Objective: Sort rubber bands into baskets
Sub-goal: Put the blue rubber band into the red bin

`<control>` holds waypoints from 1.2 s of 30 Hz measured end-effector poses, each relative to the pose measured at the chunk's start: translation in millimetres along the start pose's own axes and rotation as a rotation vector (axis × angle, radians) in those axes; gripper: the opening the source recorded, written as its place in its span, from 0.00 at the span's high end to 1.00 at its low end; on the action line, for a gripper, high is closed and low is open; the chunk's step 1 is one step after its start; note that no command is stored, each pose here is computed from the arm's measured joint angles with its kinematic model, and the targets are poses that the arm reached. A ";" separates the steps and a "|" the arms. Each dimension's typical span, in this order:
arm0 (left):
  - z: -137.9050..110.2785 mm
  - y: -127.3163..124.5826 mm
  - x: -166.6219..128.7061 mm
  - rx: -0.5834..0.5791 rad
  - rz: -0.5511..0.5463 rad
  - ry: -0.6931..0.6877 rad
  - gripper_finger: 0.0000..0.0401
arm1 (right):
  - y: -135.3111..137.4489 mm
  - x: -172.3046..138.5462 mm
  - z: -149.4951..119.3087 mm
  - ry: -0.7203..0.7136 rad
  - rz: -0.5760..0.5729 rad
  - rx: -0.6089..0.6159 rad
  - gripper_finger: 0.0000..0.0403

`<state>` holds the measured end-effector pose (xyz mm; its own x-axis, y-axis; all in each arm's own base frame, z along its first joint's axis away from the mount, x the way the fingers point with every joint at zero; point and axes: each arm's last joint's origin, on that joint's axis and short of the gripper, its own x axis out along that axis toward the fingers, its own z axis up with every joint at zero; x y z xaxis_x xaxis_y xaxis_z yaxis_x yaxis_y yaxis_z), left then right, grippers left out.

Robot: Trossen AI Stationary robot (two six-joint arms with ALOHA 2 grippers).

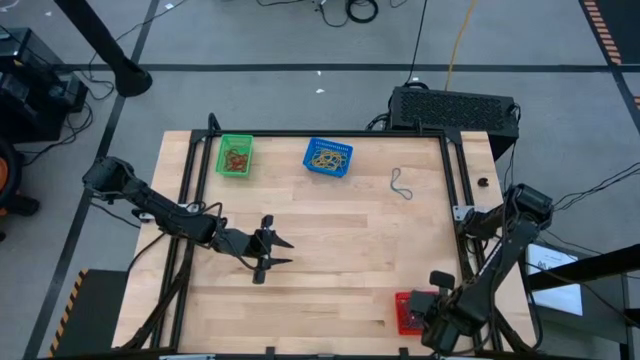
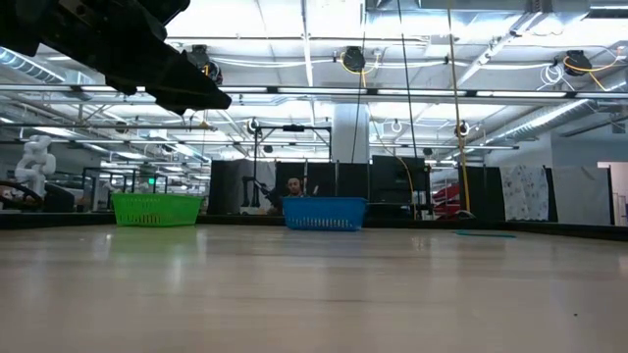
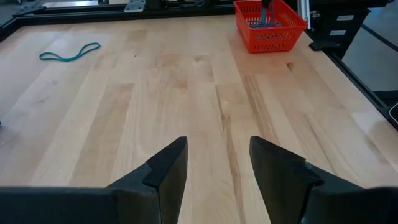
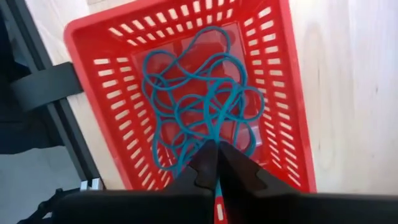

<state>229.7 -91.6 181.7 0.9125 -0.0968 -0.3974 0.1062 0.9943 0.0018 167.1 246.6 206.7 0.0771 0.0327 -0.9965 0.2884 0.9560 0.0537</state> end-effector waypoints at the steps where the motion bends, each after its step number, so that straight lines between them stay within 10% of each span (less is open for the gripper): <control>1: -0.1 0.0 0.1 0.000 0.000 0.001 0.55 | -0.5 0.0 0.5 0.001 -0.003 0.002 0.98; 21: -0.1 0.1 0.1 0.000 0.000 0.001 0.55 | -17.2 -18.4 19.4 -0.002 0.034 0.036 0.69; 36: 0.3 7.4 1.8 -0.014 0.029 0.004 0.55 | -111.4 -56.7 108.7 -0.248 -0.105 0.105 0.71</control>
<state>232.3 -84.4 181.3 0.9134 -0.0681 -0.4014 0.0746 0.9972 0.0005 234.4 106.6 264.3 0.2685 -0.1496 -0.9516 0.4033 0.9146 -0.0300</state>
